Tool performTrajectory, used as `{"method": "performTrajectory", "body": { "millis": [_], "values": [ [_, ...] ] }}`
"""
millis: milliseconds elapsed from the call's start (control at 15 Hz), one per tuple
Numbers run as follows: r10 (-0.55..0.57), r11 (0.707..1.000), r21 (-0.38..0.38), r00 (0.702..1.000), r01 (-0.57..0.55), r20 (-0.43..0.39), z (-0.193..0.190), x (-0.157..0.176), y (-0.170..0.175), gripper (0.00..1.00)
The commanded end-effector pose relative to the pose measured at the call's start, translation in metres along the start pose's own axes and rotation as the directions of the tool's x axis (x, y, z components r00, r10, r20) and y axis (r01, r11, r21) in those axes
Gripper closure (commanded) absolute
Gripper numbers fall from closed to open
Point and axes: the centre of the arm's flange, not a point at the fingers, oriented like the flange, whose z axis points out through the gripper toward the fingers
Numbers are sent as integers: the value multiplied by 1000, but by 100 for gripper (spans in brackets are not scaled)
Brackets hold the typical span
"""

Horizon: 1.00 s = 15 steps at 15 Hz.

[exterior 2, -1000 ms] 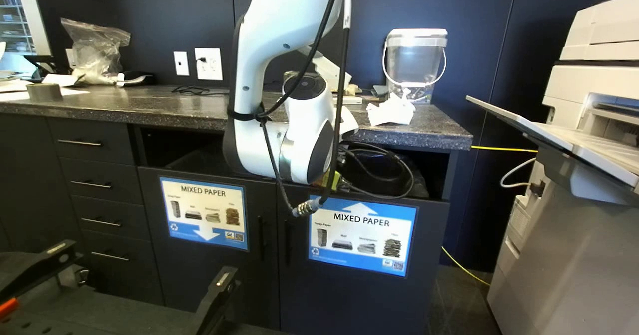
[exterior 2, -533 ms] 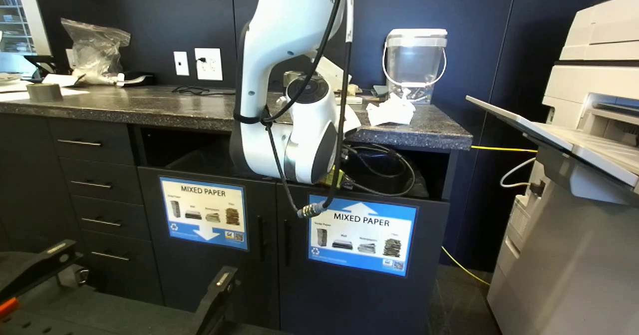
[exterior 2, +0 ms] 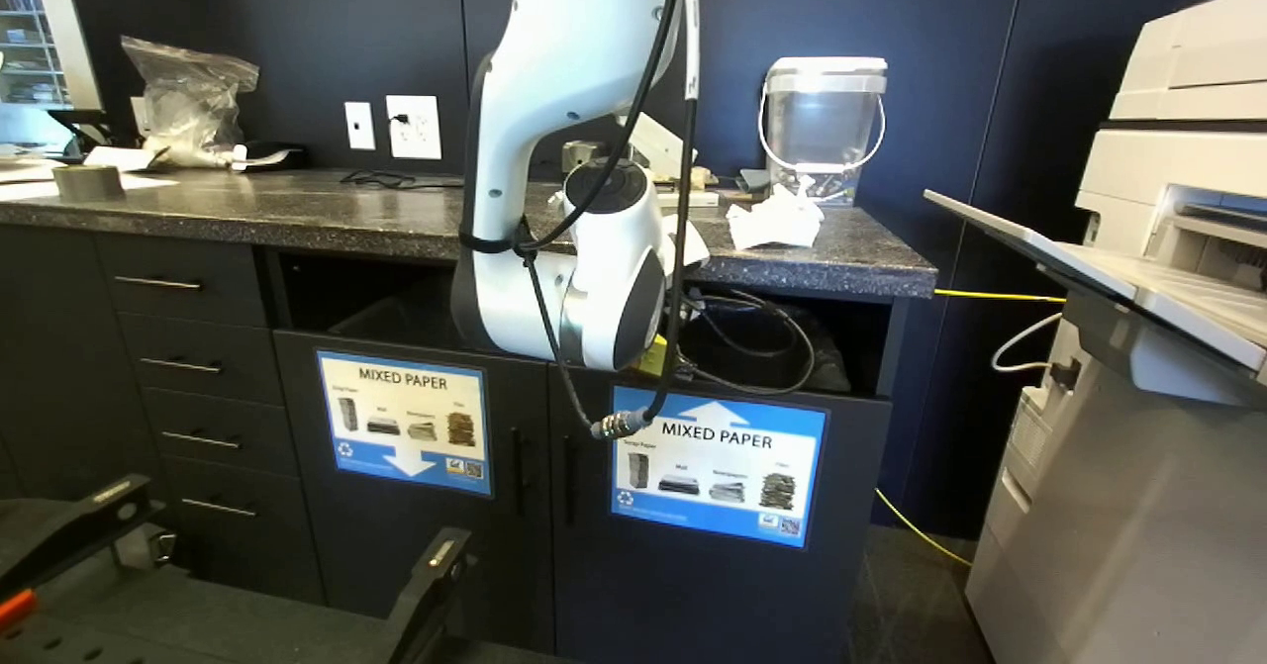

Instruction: Place two crumpled papers inside the bin on the right

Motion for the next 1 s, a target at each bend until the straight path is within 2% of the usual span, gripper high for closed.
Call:
{"method": "performTrajectory", "body": {
  "millis": [0, 267, 600, 933],
  "values": [
    [-44, 999, 4, 999, 45, -12, 7, 12, -13, 0],
    [-148, 989, -26, 989, 148, -4, -4, 8, -22, 0],
    [-284, 958, -43, 959, 284, 17, -16, 5, -46, 0],
    [-340, 937, -60, 939, 343, 61, -41, 23, -49, 0]
  ]
}}
